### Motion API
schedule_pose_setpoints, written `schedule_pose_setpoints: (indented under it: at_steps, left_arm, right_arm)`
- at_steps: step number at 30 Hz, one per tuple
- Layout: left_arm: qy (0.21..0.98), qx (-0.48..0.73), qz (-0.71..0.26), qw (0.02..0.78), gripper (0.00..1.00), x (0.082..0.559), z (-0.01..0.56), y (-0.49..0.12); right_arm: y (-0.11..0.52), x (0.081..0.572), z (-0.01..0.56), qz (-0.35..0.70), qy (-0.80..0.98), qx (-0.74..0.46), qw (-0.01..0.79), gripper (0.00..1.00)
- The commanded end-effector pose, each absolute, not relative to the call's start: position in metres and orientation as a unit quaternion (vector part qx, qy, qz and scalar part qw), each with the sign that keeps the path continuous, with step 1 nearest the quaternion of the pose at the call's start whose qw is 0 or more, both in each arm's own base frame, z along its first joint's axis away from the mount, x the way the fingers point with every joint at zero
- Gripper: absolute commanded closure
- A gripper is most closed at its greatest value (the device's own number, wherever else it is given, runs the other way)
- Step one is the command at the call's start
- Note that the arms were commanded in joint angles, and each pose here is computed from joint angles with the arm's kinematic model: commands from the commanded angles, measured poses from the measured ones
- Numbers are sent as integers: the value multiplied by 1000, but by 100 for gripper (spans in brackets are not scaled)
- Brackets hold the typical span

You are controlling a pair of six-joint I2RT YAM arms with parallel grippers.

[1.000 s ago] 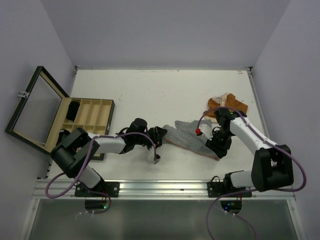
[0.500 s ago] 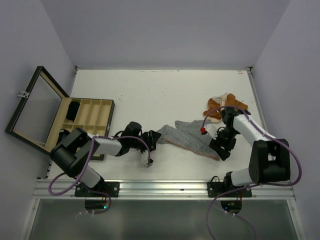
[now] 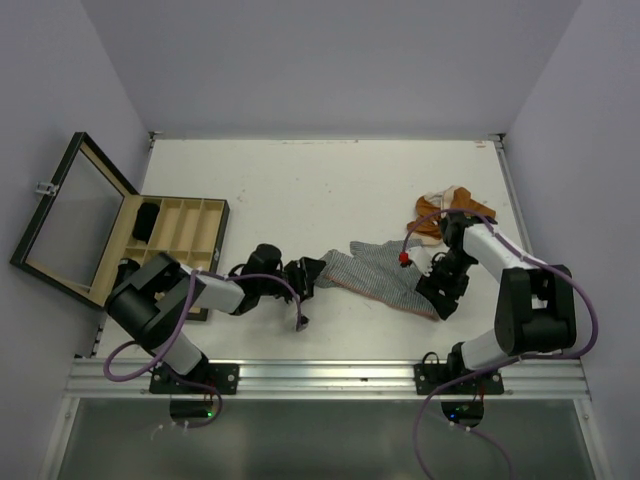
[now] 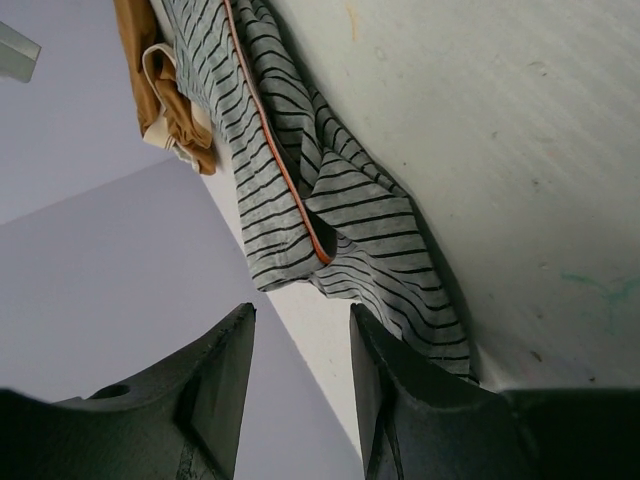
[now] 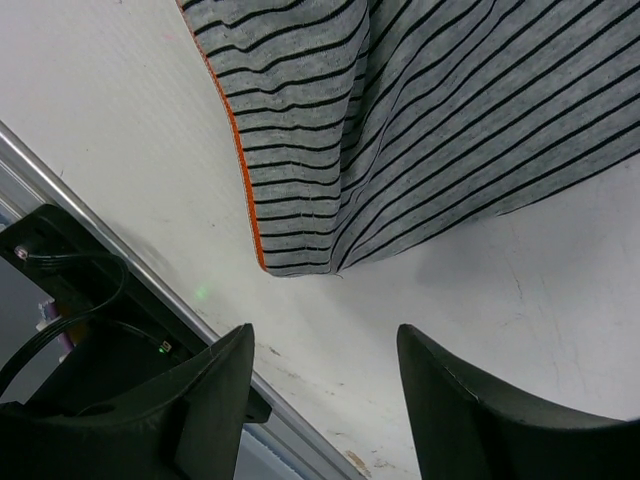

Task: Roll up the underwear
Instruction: Move the underwear to the center of the board

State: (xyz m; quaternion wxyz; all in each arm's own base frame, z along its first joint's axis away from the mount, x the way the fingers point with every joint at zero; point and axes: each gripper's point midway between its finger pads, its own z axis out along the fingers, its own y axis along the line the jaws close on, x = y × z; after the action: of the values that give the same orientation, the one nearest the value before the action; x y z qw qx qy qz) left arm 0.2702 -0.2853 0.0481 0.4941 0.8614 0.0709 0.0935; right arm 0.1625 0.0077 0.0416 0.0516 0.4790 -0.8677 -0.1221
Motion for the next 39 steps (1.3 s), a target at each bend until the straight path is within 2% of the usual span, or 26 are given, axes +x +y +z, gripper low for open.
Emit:
schedule_pose_setpoints:
  at_steps: [1,13,23,39]
  left_arm:
    - [-30,839,158,520,54,276,81,-301]
    - [-71,841,157,512,54,267,63,-312]
    - [-71,824,180,533,55,268,75,-316]
    - [-120,835,166,511,59,253,59,-317]
  right_arm:
    - [11,170,46,-127,-867,479,37,37]
    - [12,170,49,-128,-867,481,30,36]
    - [14,170,48,-134,-867,479,31,36]
    - [13,169,50,-131,-866,481,31,36]
